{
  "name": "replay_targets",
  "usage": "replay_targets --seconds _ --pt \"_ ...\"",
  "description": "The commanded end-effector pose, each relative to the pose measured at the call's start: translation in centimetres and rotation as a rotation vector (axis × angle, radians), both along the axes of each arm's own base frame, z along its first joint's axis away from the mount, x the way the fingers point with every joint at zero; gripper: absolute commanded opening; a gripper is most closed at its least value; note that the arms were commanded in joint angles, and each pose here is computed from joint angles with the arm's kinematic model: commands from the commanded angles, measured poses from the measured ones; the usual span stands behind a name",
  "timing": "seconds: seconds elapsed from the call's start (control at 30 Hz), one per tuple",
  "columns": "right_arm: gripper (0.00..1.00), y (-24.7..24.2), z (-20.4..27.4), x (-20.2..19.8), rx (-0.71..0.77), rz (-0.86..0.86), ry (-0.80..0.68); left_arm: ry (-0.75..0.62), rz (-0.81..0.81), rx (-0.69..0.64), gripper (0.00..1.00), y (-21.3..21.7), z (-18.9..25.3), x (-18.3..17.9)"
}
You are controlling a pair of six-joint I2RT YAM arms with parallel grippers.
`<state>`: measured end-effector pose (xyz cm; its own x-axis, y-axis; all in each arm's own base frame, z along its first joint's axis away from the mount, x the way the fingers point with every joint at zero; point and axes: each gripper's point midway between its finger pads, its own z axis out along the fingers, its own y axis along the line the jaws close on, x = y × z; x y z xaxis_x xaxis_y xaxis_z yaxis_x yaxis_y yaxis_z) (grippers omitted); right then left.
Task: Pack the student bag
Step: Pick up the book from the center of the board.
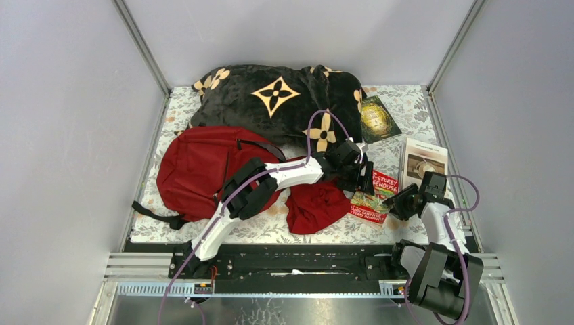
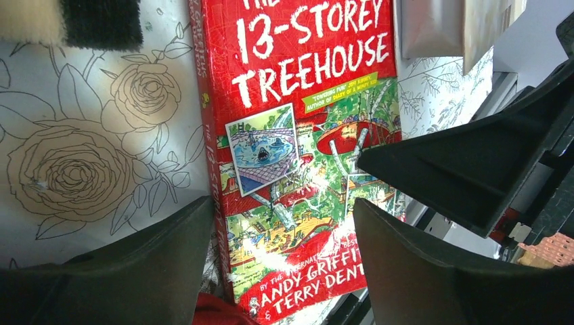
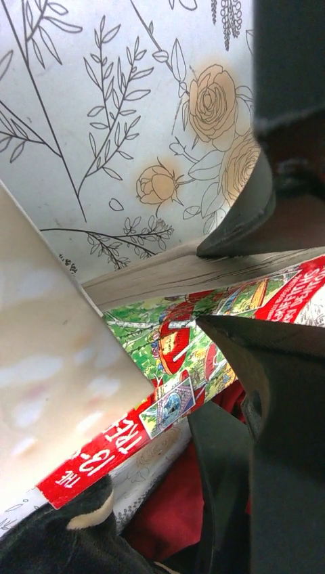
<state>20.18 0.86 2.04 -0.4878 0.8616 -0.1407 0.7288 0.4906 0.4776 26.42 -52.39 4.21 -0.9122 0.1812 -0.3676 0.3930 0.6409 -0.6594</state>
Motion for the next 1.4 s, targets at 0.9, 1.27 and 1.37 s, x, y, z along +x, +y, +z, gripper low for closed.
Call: replay_targets --seconds 0.9,1.27,1.37 --pt "0.00 6.5 22.9 6.3 0.037 0.536 -0.838 -0.131 -0.024 -0.126 0.99 16.3 16.4 0.2" --pt "0.00 16.4 24.7 4.0 0.292 0.970 -0.921 -0.017 -0.099 -0.378 0.99 20.4 19.8 -0.8" --pt "0.00 18.1 24.8 3.3 0.365 1.059 -0.951 -0.009 -0.076 -0.367 0.99 20.6 19.0 -0.7"
